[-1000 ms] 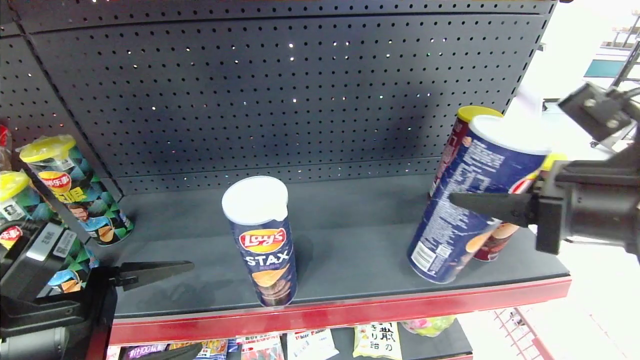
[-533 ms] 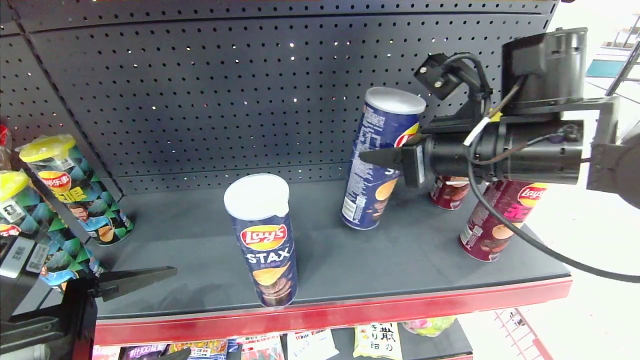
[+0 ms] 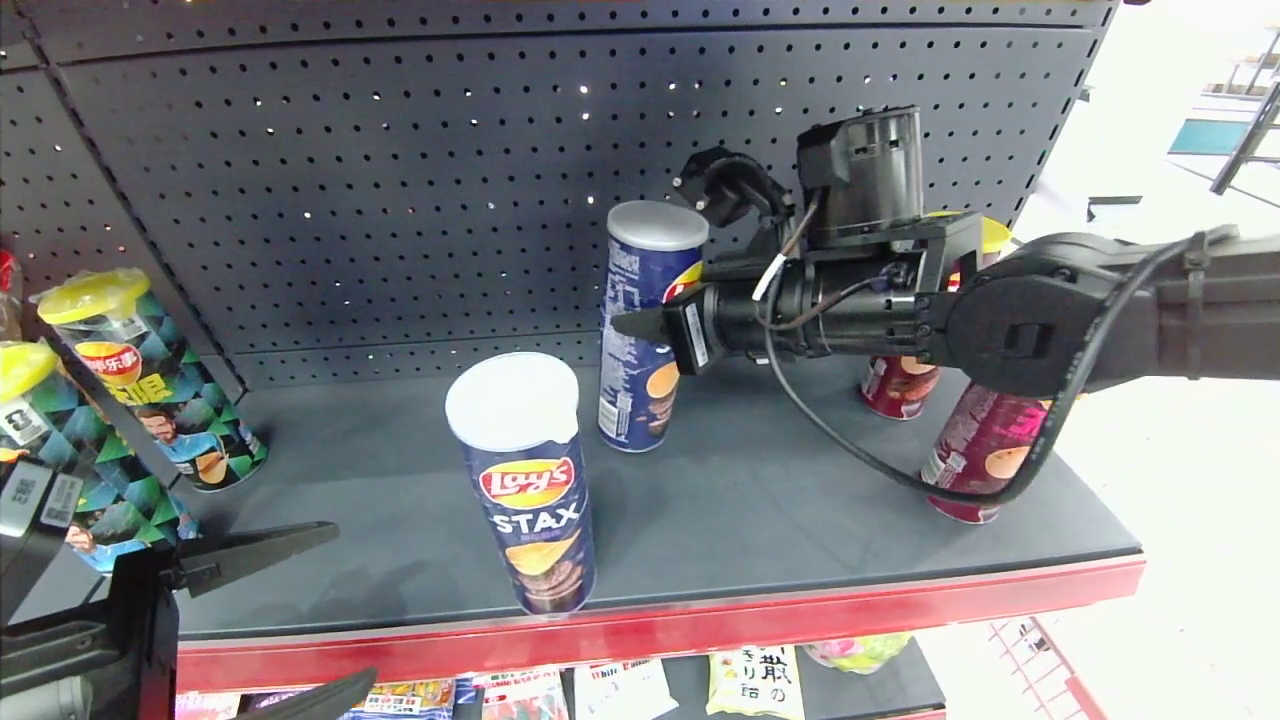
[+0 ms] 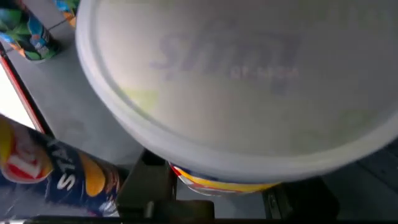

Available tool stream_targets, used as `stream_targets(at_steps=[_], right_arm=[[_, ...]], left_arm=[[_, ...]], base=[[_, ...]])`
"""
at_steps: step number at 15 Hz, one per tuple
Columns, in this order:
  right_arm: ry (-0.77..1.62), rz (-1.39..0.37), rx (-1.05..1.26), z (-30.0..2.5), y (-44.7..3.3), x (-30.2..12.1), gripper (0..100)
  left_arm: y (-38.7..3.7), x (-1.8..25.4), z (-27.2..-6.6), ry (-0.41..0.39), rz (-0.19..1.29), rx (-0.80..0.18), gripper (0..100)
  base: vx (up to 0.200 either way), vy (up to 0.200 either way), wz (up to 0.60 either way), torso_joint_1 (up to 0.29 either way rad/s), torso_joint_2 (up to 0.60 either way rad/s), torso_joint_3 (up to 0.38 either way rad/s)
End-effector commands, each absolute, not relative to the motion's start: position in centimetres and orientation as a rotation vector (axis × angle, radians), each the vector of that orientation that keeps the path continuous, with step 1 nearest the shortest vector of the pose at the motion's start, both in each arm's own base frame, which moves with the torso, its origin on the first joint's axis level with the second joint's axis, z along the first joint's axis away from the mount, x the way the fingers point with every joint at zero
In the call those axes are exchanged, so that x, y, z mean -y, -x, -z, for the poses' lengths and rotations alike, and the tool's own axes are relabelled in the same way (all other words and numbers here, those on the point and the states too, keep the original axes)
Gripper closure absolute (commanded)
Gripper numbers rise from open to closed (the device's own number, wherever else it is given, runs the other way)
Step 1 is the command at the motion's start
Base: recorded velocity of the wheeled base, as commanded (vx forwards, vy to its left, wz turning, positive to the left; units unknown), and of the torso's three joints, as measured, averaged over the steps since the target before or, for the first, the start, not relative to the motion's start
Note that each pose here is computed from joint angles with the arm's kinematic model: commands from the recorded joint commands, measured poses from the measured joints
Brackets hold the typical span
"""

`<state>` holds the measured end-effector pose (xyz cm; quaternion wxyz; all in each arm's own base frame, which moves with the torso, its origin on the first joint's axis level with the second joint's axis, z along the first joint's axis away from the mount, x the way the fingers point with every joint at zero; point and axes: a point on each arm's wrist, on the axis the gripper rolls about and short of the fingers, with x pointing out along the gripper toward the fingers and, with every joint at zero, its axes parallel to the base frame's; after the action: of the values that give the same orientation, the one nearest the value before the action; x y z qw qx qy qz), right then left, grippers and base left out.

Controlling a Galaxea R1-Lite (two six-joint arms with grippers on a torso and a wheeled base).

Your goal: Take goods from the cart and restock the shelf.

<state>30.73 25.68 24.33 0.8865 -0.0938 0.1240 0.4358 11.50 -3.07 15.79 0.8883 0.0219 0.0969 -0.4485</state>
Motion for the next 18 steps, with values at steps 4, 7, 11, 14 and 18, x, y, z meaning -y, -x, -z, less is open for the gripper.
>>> stream_targets(at_steps=[4, 7, 11, 14, 18], right_arm=[[0.209, -0.935, -0.262, -23.0, -31.7, -28.0, 100], [0.205, -0.947, -0.240, -23.1, -32.3, -29.2, 100], [0.211, -0.970, -0.238, -22.7, -32.1, -30.5, 100], [0.224, -0.978, -0.250, -22.1, -32.1, -30.8, 100], [0.268, -0.971, -0.250, -21.3, -32.5, -30.8, 100]], left_arm=[[-11.7, 3.0, -16.1, -0.050, 0.876, -0.201, 0], [-11.8, 3.0, -16.3, -0.041, 0.862, -0.198, 0], [-12.1, 3.0, -16.9, -0.033, 0.836, -0.185, 0], [-11.9, 3.0, -17.1, -0.036, 0.826, -0.173, 0], [-11.7, 2.9, -16.9, -0.035, 0.825, -0.178, 0]], base=[[0.000, 0.000, 0.00, 0.000, 0.00, 0.000], [0.000, 0.000, 0.00, 0.000, 0.00, 0.000], [0.000, 0.000, 0.00, 0.000, 0.00, 0.000], [0.000, 0.000, 0.00, 0.000, 0.00, 0.000], [0.000, 0.000, 0.00, 0.000, 0.00, 0.000]])
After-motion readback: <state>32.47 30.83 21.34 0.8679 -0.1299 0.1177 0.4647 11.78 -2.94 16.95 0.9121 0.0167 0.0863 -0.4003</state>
